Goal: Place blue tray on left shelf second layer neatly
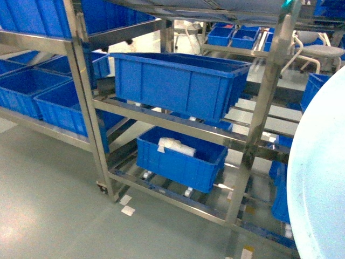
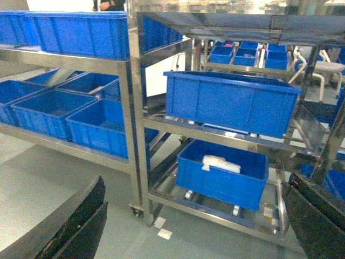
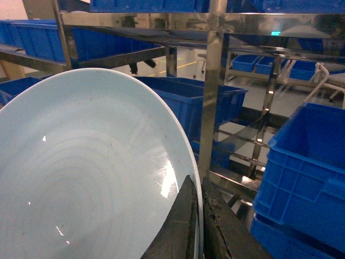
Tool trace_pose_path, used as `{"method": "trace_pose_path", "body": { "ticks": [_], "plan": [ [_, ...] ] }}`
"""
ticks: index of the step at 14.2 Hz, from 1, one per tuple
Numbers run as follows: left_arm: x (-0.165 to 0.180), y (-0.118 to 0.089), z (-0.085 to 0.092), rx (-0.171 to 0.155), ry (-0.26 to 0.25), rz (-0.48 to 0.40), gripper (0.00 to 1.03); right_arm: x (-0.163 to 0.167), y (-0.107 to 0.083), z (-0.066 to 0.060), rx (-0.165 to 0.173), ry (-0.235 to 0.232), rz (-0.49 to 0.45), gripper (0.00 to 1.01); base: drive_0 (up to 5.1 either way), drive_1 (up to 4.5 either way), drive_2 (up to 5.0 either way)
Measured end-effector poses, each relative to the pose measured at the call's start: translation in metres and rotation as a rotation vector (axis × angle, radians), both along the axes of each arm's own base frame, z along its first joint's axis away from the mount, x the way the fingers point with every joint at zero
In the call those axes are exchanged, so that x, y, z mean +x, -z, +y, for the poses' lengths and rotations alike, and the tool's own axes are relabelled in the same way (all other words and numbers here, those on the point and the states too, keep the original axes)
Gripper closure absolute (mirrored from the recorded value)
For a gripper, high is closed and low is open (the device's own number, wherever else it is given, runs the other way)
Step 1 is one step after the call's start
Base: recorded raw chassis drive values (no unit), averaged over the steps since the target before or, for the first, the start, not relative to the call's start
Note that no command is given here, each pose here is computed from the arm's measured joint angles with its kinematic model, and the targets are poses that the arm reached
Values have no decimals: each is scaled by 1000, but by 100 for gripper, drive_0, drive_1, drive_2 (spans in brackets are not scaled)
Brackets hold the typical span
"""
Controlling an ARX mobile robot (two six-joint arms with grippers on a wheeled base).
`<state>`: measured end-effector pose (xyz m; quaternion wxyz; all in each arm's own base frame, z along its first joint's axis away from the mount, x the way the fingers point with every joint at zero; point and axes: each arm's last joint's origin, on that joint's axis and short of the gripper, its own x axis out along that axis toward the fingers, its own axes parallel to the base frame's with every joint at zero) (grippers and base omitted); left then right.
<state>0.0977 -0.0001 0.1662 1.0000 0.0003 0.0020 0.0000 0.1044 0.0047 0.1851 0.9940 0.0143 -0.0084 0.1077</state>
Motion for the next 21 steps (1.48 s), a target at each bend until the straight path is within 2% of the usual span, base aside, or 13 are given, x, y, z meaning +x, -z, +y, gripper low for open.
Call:
{"method": "trace_pose_path", "body": {
  "ticks": [17,21],
  "plan": [
    [0,0,0,0,0,0,5,0,0,0,0,0,0,99,-152,-152,-152],
    [0,0,0,0,0,0,5,0,0,0,-2,-1,0,99,252,228,-509]
  ]
}}
